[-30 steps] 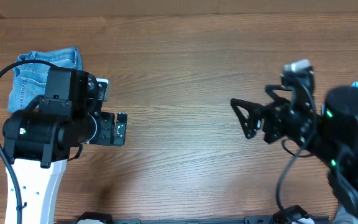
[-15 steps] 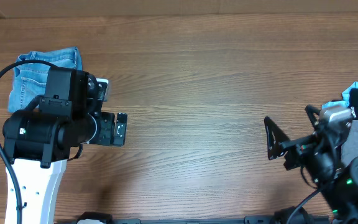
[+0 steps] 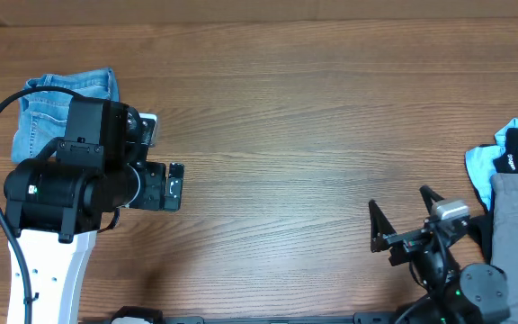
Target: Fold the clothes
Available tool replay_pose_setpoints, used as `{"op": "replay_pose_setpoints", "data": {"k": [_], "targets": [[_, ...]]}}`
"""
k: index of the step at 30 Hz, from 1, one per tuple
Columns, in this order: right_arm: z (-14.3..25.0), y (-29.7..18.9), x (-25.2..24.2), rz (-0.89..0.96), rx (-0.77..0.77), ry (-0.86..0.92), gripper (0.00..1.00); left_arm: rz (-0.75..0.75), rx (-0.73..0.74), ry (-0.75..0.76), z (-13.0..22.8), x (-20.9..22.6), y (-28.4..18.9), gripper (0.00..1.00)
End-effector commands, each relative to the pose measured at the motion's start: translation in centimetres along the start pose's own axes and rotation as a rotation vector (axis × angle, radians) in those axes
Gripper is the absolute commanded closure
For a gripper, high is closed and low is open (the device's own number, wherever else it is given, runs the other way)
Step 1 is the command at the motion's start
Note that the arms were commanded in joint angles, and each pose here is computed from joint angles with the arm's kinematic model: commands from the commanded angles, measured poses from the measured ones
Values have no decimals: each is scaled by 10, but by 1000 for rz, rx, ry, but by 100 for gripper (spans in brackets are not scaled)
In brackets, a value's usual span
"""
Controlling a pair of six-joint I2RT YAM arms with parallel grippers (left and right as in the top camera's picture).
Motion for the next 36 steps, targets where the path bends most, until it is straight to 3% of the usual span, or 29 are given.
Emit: {"op": "replay_pose_setpoints", "data": {"k": [1,17,36], "targets": [[14,3,0,14,-32,4,0,-3,-18,-4,-2,-1,-4,0],[74,39,5,-9,-1,7,0,-3,-18,-4,-2,-1,-4,0],[72,40,4,-6,-29,4,0,-3,-18,-4,-2,-1,-4,0]]}}
Point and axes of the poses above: each gripper's point midway between its finger pads, its own y axis out along the fingers, its own x axis along the line the jaws close on, z = x × y, the point moved 10 cm from there along -y, back along the fingers, and after that the axes turned 12 degrees about -y, right-handed, at the moved point
